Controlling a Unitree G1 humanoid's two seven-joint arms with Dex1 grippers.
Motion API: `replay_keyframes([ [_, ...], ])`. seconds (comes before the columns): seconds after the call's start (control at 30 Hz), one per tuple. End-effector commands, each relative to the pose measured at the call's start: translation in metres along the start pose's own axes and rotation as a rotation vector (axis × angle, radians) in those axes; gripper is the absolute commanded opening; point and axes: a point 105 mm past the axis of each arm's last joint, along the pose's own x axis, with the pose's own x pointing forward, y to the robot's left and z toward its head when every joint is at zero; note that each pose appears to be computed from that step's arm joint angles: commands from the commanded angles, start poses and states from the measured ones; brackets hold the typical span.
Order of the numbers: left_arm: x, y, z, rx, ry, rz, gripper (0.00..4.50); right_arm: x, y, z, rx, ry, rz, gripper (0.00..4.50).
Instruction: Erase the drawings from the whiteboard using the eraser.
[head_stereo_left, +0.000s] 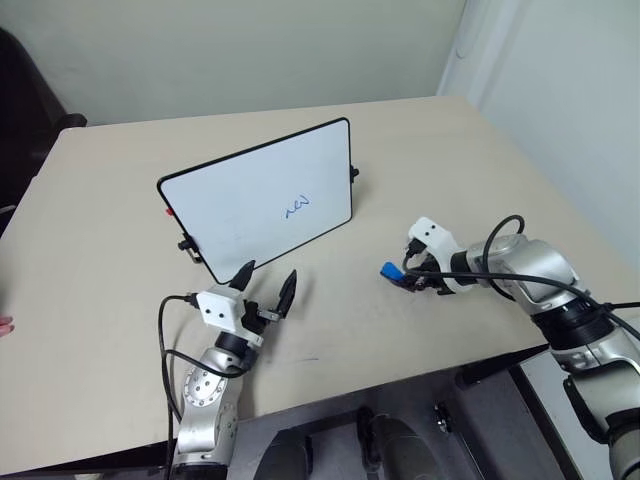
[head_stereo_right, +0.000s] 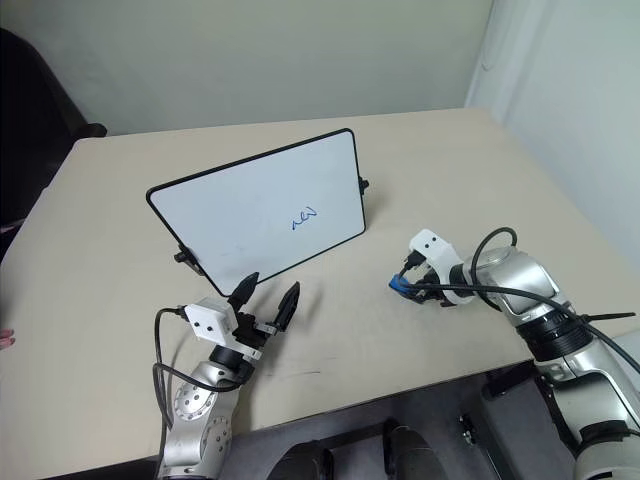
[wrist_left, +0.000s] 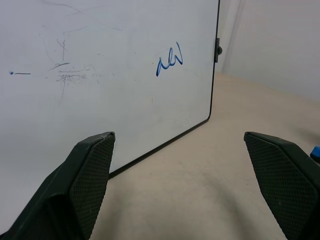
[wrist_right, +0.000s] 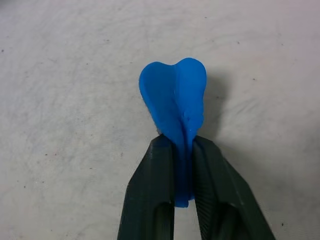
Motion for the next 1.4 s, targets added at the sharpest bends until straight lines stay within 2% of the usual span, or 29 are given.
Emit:
replay_keyframes([
  [0.03,0.004,-0.003,0.014,0.015,-0.053,-0.015,4.50,-0.018,0.025,0.037,-0.115,-0.200,0.091,0.22],
  [0.13,0.004,-0.001,0.014,0.013,-0.052,-0.015,4.50,-0.028,0.035,0.060,-0.138,-0.361,0.104,0.22],
  [0.23,0.004,0.002,0.015,0.015,-0.051,-0.012,4.50,-0.030,0.034,0.086,-0.085,-0.499,0.081,0.21],
  [0.47,0.005,0.009,0.016,0.021,-0.047,-0.011,4.50,-0.005,0.011,0.128,0.020,-0.656,-0.144,0.21],
  [0.6,0.005,0.011,0.017,0.025,-0.046,-0.010,4.50,0.014,0.003,0.137,0.002,-0.619,-0.258,0.21],
  [0.73,0.005,0.010,0.018,0.025,-0.046,-0.014,4.50,0.032,0.011,0.150,-0.024,-0.624,-0.296,0.21],
  [1.1,0.000,0.006,0.019,0.016,-0.049,-0.010,4.50,0.060,0.036,0.173,-0.092,-0.611,-0.275,0.21],
  [1.4,-0.003,0.002,0.020,0.017,-0.051,-0.009,4.50,0.077,0.073,0.197,-0.210,-0.624,-0.220,0.21],
])
